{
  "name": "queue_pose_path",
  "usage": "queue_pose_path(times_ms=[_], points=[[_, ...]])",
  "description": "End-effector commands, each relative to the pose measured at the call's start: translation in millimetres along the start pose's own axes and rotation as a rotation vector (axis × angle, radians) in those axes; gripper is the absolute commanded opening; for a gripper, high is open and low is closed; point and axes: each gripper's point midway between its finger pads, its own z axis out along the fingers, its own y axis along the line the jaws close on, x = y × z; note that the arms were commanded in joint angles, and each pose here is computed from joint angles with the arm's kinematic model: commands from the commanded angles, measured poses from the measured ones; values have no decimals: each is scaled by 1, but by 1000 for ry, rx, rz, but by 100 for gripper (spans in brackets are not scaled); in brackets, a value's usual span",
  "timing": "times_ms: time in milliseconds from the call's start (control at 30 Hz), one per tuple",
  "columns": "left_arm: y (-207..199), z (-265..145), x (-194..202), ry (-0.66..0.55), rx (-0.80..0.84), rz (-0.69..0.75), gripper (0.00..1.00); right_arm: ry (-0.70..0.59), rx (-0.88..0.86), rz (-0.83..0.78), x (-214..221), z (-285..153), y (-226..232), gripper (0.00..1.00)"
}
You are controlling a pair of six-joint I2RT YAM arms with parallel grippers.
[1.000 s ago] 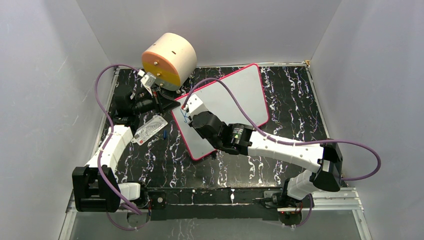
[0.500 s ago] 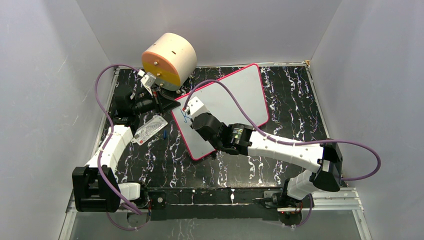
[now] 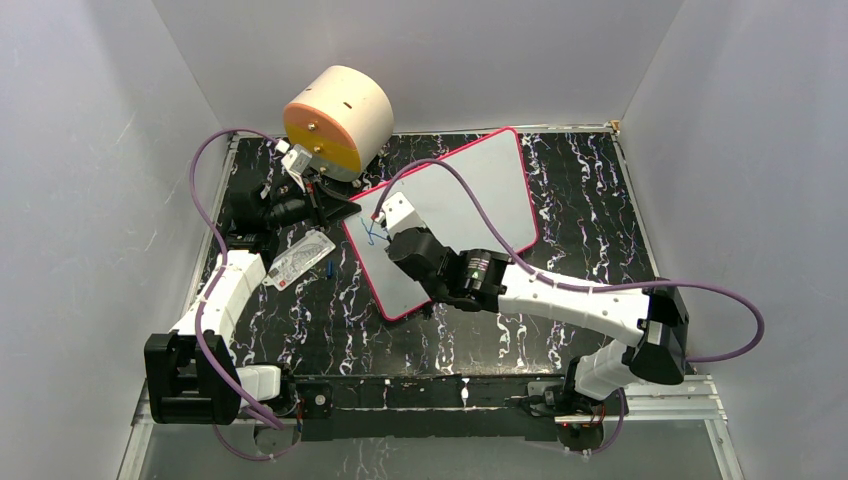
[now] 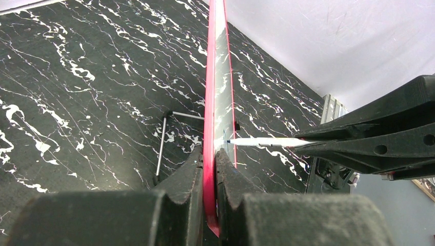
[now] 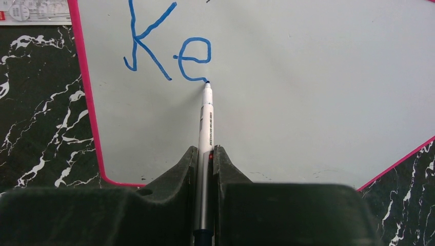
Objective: Write a sentence on the whiteboard
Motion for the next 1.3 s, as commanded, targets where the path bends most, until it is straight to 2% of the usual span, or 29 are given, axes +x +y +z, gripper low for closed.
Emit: queue_pose_path(times_ms=[0, 400, 1267], points=[[-10, 2, 16, 37, 59, 60, 0, -93, 12, 89, -24, -12, -13, 0], [-10, 2, 16, 38, 61, 59, 0, -154, 23, 136, -34, -12, -21, 0], [-11, 2, 15, 36, 64, 62, 0, -100, 26, 131, -19, 8, -22, 0]])
